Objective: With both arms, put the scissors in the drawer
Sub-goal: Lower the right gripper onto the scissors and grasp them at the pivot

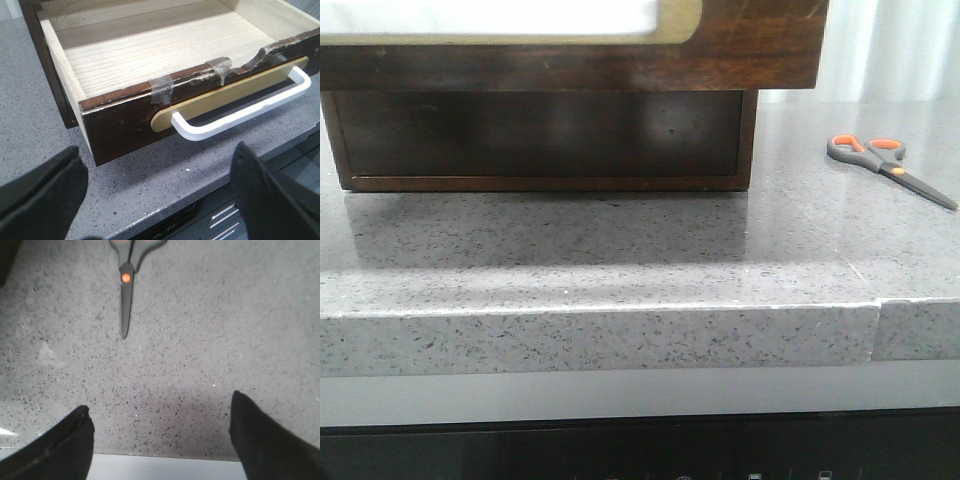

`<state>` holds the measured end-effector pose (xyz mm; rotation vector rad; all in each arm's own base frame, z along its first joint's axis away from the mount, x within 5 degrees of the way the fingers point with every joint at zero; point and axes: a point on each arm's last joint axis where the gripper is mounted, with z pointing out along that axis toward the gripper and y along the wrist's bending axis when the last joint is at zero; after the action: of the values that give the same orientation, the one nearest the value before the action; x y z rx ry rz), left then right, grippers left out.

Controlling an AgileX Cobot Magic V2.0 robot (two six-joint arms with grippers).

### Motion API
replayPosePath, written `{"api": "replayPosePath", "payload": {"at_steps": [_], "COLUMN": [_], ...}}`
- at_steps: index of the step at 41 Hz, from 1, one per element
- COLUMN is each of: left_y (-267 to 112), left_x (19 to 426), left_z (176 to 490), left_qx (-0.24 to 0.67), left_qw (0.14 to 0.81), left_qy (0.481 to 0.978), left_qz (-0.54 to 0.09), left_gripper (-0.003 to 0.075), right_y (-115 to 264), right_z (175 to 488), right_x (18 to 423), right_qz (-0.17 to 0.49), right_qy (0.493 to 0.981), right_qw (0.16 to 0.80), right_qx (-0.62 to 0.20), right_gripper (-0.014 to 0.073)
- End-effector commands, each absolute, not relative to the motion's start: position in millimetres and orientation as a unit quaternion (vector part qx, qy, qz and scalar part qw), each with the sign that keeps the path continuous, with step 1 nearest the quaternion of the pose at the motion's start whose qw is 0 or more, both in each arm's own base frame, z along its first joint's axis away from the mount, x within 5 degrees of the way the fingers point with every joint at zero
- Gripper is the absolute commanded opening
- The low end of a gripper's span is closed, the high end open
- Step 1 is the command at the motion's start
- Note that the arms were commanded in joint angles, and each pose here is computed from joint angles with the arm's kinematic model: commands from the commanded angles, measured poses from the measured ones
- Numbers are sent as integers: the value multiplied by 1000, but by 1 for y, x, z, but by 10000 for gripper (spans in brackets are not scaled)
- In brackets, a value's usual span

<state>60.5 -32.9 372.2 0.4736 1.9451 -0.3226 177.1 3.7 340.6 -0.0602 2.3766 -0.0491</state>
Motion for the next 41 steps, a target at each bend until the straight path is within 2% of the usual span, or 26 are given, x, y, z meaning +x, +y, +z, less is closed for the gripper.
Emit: {"api": "replayPosePath", "payload": {"at_steps": [1,14,25,41], "left_y": [-33,-33,-33,-33], "left_x": [62,62,62,62], "left_z": [389,389,389,389], "left_qx": [185,185,185,185], "left_qw": [573,573,573,573], "left_qy": [784,784,784,784], "left_qz": [-150,-150,-150,-150], "left_gripper": [564,564,564,564], "right_y": [4,18,20,22], "right_z": [352,337,322,300], "right_x": [204,285,340,386], "right_qz": [-12,39,41,40], "right_qy": [932,960,963,964], "right_qw": [362,273,264,259], "right_qx": [-16,-40,-38,-37], "right_gripper": [582,582,580,580]}}
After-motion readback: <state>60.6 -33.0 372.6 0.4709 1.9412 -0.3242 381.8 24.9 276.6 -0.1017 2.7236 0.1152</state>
